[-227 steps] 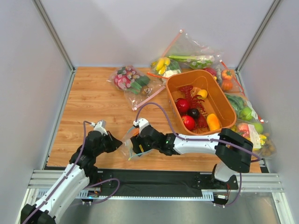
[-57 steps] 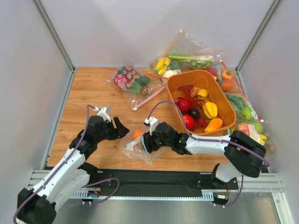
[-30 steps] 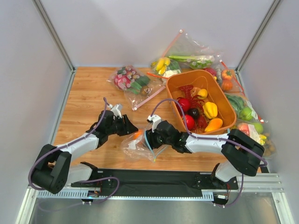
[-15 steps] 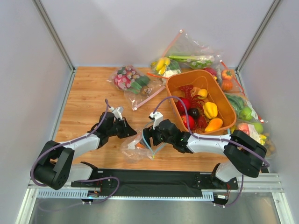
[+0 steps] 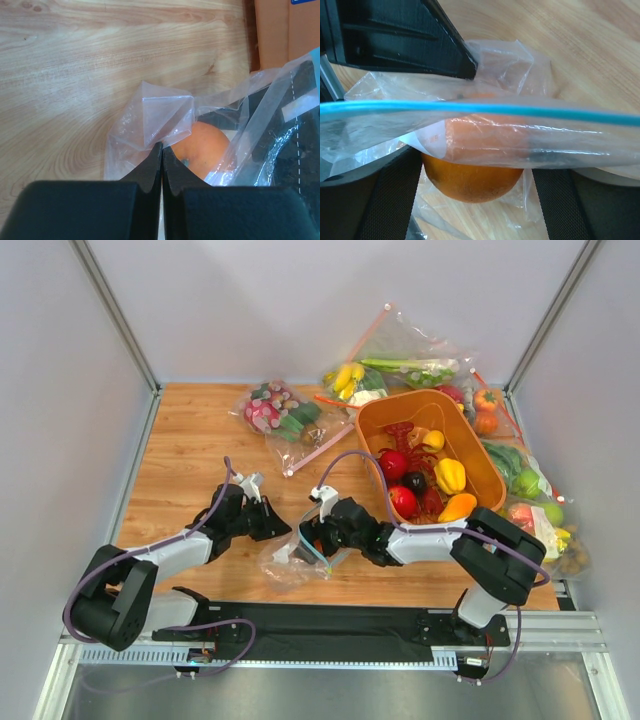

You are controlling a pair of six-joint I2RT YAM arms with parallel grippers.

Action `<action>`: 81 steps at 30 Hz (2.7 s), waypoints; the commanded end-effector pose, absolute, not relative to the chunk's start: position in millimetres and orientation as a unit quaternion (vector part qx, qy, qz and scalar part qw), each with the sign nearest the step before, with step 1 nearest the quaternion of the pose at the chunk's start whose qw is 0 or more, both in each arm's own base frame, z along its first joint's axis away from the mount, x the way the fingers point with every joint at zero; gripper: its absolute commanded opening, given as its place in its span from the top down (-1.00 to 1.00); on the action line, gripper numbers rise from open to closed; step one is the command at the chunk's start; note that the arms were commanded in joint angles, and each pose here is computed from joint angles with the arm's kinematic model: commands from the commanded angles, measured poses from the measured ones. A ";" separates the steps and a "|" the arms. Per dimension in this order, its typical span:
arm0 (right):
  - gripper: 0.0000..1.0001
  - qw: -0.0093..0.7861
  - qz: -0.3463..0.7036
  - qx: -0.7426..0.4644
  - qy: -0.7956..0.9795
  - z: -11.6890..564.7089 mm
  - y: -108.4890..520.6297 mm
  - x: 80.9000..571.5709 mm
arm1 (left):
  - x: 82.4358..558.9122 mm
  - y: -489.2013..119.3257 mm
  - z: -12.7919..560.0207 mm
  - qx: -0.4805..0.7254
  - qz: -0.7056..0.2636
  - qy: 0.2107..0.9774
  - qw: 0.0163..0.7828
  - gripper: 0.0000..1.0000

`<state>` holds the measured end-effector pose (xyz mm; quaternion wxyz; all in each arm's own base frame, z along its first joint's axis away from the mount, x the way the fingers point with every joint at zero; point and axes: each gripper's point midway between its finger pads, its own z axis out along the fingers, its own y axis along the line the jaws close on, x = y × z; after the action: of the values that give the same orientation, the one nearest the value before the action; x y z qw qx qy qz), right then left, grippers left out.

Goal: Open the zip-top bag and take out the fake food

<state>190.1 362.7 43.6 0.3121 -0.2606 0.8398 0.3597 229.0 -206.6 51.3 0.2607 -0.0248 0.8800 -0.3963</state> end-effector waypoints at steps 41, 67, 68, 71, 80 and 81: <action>0.58 0.450 0.311 -0.251 0.799 226.3 278.2 204.9 | 242.2 -150.8 70.4 -0.084 -0.299 0.896 0.318 1.00; 0.30 0.488 0.113 0.033 0.865 207.8 65.7 343.8 | 244.7 -131.2 93.7 -0.080 -0.266 0.898 0.342 1.00; 0.15 0.486 0.113 0.034 0.866 207.8 65.5 344.4 | 246.3 -130.2 95.7 -0.080 -0.262 0.898 0.344 1.00; -0.51 0.477 0.114 0.035 0.871 206.7 65.8 345.8 | 247.8 -128.9 100.2 -0.079 -0.259 0.897 0.350 0.71; -1.00 0.479 0.126 0.032 0.868 216.0 69.8 341.5 | 247.7 -124.2 113.2 -0.064 -0.246 0.898 0.360 -0.09; -1.00 0.483 0.126 0.031 0.866 220.6 69.2 339.7 | 247.0 -123.4 116.5 -0.061 -0.244 0.897 0.364 -0.10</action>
<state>339.7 68.5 190.7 0.4555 0.0337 0.8819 0.1169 241.2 -127.0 93.8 0.3367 -0.0764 0.9044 -0.2505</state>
